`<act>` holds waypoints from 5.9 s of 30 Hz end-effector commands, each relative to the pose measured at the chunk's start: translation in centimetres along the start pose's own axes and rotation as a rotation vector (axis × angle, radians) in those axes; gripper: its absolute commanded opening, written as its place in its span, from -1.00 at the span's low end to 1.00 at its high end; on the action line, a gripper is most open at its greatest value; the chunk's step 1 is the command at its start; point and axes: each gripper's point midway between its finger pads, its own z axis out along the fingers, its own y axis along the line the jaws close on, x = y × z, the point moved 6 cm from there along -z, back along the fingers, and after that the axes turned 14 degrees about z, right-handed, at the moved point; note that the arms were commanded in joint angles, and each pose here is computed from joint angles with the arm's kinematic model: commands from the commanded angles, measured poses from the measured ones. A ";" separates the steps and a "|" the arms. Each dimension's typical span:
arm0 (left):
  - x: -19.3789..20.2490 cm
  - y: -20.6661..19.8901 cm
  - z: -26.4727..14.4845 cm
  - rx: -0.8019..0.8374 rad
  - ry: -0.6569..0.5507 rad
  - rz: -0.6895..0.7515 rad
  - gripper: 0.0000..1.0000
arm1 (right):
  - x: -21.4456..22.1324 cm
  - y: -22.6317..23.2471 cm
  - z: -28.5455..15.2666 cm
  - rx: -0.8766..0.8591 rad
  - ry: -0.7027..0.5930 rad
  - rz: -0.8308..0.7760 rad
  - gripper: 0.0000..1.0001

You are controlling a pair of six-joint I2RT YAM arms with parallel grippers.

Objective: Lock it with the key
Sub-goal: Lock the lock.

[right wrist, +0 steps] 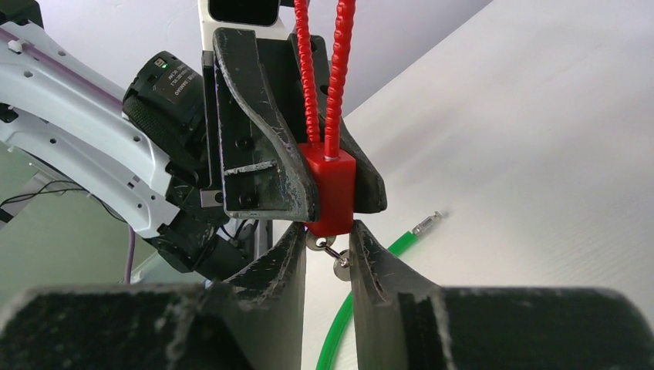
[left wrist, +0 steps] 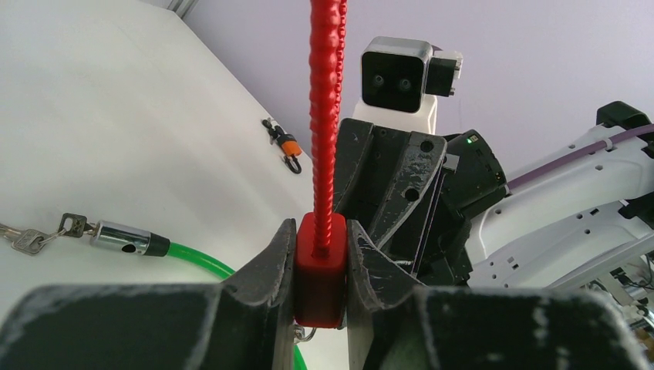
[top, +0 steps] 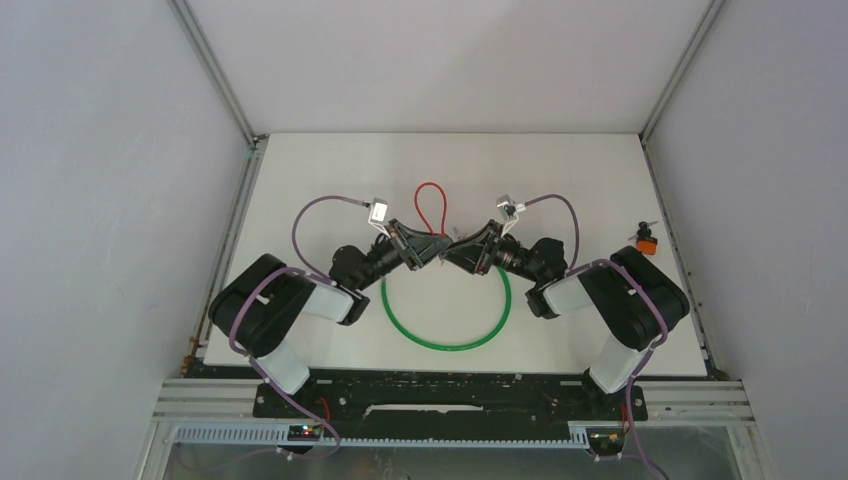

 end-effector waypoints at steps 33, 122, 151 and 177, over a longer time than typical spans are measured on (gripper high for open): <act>-1.6 -2.4 1.1 0.117 -0.077 0.073 -1.00 | -0.6 -0.8 1.2 0.342 -0.153 -0.377 -1.00; -2.5 -2.5 0.3 0.104 -0.108 0.120 -1.00 | -0.7 0.5 0.3 0.016 -0.088 -0.225 0.26; -2.5 -2.5 0.3 0.102 -0.109 0.124 -1.00 | -0.4 1.6 0.4 -0.039 -0.048 -0.231 0.28; -2.8 -0.2 -1.3 -0.056 -0.165 0.336 -0.95 | -2.5 1.4 -1.9 0.045 -0.166 -0.256 0.29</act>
